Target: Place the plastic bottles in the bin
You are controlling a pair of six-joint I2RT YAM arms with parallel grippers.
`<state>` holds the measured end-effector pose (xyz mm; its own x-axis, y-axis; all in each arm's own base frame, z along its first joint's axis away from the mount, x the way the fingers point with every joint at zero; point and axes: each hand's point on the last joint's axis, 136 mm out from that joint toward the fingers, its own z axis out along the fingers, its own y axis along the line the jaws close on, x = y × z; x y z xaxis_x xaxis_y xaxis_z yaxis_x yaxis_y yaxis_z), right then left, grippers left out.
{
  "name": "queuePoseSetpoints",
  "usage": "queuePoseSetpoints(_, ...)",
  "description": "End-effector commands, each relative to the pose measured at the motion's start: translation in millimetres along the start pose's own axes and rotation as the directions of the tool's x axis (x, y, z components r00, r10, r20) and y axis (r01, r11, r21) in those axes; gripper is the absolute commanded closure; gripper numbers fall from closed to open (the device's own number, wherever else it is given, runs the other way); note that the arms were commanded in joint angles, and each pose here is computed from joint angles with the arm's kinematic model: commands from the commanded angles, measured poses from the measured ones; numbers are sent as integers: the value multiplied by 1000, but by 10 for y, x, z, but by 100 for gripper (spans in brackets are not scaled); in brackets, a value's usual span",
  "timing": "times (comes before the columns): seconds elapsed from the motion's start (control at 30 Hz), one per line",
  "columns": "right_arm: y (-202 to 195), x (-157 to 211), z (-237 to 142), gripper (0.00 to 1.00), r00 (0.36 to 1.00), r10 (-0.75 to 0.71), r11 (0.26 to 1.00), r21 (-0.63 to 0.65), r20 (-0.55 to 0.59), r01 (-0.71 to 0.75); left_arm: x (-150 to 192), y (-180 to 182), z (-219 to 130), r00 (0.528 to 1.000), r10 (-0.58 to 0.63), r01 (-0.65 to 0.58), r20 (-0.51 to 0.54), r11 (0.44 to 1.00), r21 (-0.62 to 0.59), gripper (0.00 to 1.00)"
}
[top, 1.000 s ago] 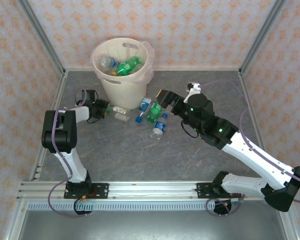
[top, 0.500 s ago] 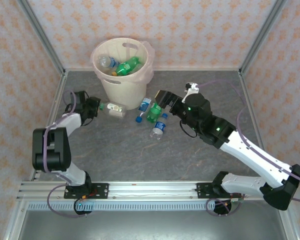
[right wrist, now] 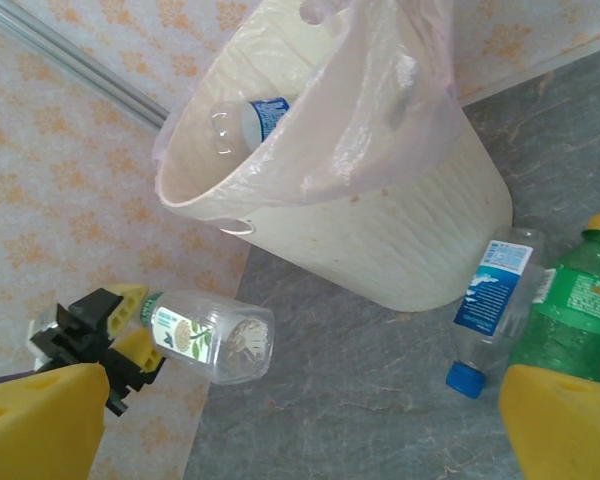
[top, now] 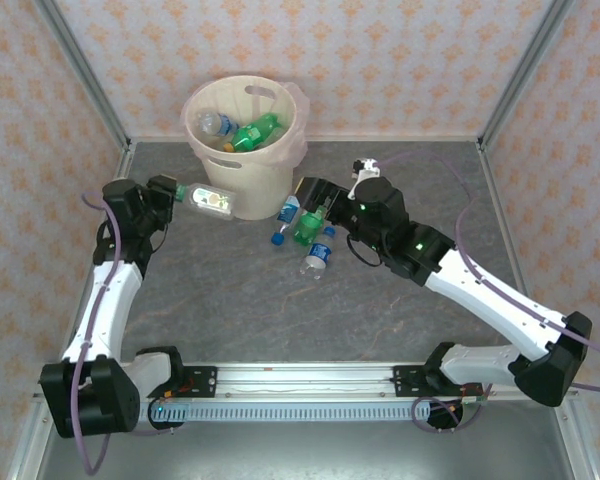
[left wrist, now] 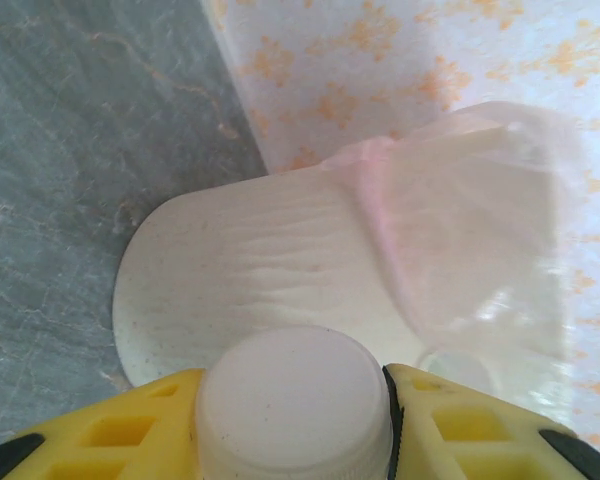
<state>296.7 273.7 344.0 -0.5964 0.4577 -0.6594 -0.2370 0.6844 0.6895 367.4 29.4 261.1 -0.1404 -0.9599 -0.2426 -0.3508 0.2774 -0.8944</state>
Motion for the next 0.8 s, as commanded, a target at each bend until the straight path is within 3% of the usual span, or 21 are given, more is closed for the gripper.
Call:
queuePoseSetpoints(0.0,176,-83,-23,0,1000,-12,999,-53,17,13,-165,-387,-223,998,11,-15,61,997,71,58)
queuePoseSetpoints(0.33,88,-30,-47,0,1000,-1,999,-40,16,2,-305,-1444,-389,994,39,-67,102,957,282,58)
queuePoseSetpoints(0.77,4,-118,-329,0,998,21,999,-37,67,-19,-141,-2162,301,986,128,-156,111,938,308,58)
